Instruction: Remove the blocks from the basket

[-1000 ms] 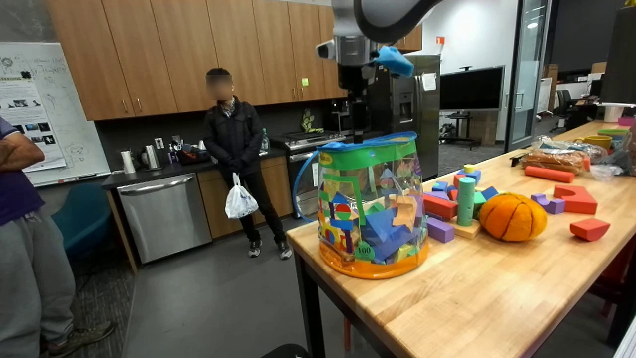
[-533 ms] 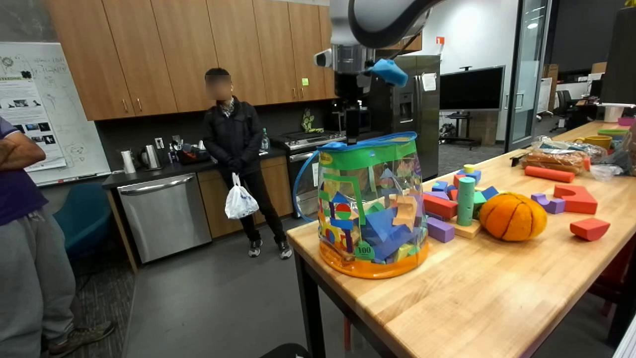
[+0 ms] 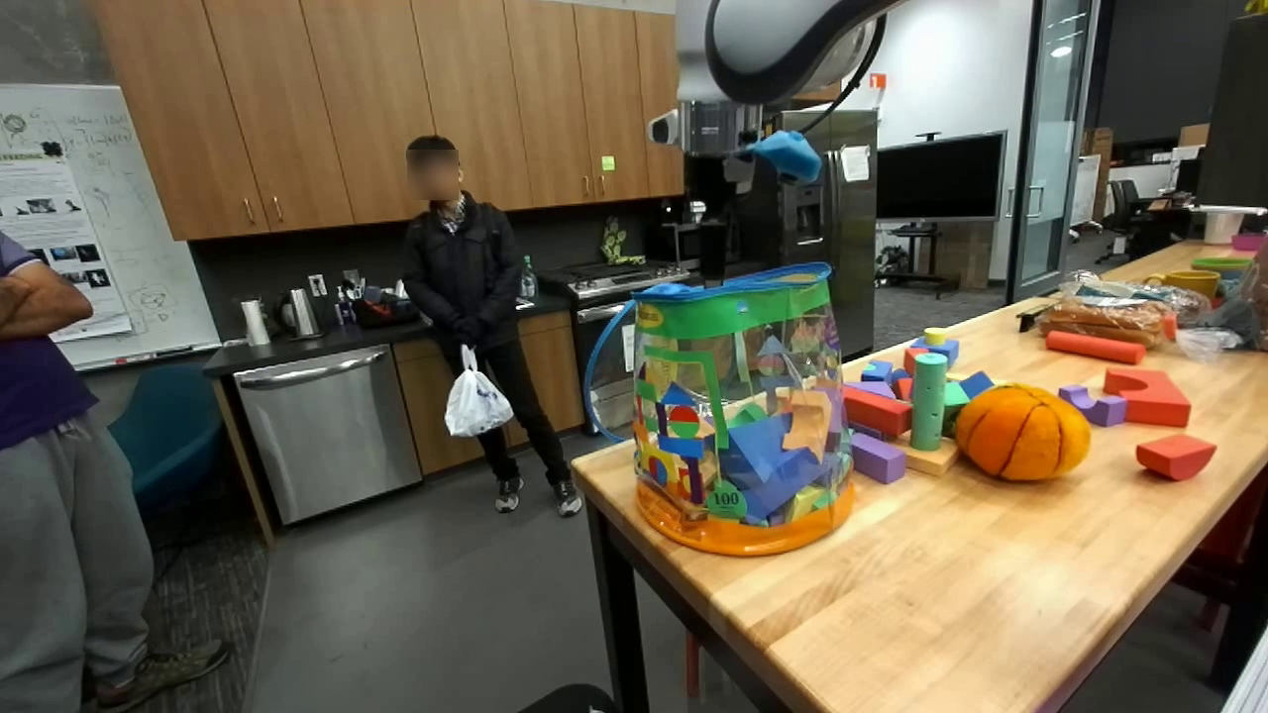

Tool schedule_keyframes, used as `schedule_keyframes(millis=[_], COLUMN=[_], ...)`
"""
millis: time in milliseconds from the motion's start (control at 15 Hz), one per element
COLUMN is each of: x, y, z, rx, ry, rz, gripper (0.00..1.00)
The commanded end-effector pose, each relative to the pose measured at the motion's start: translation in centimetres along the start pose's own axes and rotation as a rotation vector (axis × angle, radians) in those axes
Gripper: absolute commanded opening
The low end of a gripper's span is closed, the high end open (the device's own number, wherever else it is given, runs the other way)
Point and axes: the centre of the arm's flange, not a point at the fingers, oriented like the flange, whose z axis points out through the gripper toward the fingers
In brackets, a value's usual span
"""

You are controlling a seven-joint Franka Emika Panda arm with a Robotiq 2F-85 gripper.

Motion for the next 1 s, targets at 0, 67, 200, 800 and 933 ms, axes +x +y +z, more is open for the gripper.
schedule_keyframes(millis=[0, 67, 200, 800, 933], x=[0.0, 0.0, -0.2, 3.5, 4.5], y=[0.0, 0.0, 0.0, 0.5, 0.4], z=[0.1, 0.1, 0.0, 4.6, 6.3], rx=[0.001, 0.001, 0.014, 0.106, 0.108], ry=[-0.001, -0.001, -0.015, -0.196, -0.213], rz=[0.000, -0.001, -0.002, -0.053, -0.055], gripper=[1.00, 1.00, 1.00, 1.00, 1.00])
